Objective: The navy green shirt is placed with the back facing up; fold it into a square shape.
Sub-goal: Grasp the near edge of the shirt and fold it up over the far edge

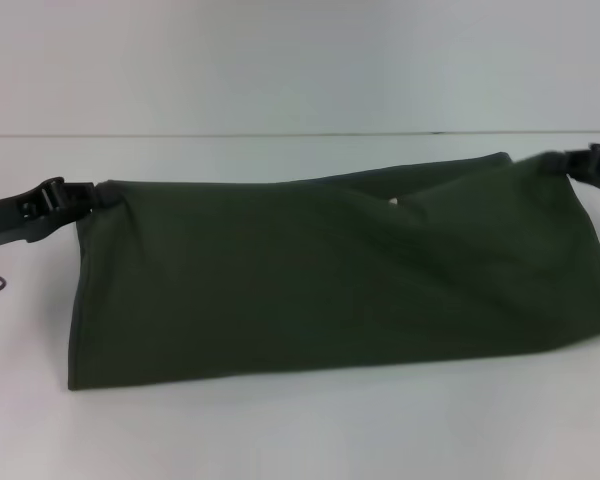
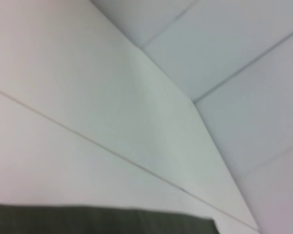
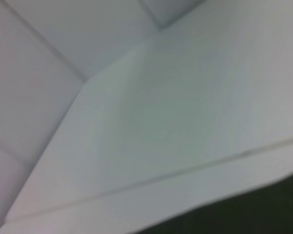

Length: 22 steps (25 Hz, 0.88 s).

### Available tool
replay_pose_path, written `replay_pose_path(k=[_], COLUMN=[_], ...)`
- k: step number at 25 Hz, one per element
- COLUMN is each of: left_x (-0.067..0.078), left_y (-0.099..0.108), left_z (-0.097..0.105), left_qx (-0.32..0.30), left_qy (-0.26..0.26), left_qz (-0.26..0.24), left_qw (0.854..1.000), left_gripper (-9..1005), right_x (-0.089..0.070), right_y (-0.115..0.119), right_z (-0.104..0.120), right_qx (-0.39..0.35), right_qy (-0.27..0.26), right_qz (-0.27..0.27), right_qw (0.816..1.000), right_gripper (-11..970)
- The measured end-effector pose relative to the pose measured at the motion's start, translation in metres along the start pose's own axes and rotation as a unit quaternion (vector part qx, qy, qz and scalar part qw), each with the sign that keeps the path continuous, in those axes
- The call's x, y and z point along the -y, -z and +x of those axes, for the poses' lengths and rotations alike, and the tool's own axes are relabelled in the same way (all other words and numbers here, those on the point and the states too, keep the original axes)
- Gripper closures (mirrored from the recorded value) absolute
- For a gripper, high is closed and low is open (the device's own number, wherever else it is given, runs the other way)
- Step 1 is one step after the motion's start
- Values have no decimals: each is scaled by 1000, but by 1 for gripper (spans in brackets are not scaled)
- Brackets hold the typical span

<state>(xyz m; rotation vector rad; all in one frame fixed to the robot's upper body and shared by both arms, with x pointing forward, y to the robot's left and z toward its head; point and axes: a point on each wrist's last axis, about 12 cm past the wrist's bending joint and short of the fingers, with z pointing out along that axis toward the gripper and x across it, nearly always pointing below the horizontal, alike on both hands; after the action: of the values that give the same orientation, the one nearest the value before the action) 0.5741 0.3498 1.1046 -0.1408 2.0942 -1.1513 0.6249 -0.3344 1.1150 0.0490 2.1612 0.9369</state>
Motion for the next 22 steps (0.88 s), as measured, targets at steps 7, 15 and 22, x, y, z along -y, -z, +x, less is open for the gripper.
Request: replay_pose_path(k=[7,15,22], left_x=[-14,-21,-26], left_y=[-22,-31,-42], left_z=[11,15,21], left_qx=[47,88,118], left_qy=[-6,-10,-13], left_qz=[-46,-82,-104], left_qw=[998,993,987], left_gripper=[932,910,892], right_x=[-13,-18,-14], right_y=[-48,-73,-80], right_z=[13,26,34], right_qx=[77,124,142], right_qy=[48,59,54], right_qz=[58,92,124], right_qw=[994,986,980], right_gripper=[889,882,876])
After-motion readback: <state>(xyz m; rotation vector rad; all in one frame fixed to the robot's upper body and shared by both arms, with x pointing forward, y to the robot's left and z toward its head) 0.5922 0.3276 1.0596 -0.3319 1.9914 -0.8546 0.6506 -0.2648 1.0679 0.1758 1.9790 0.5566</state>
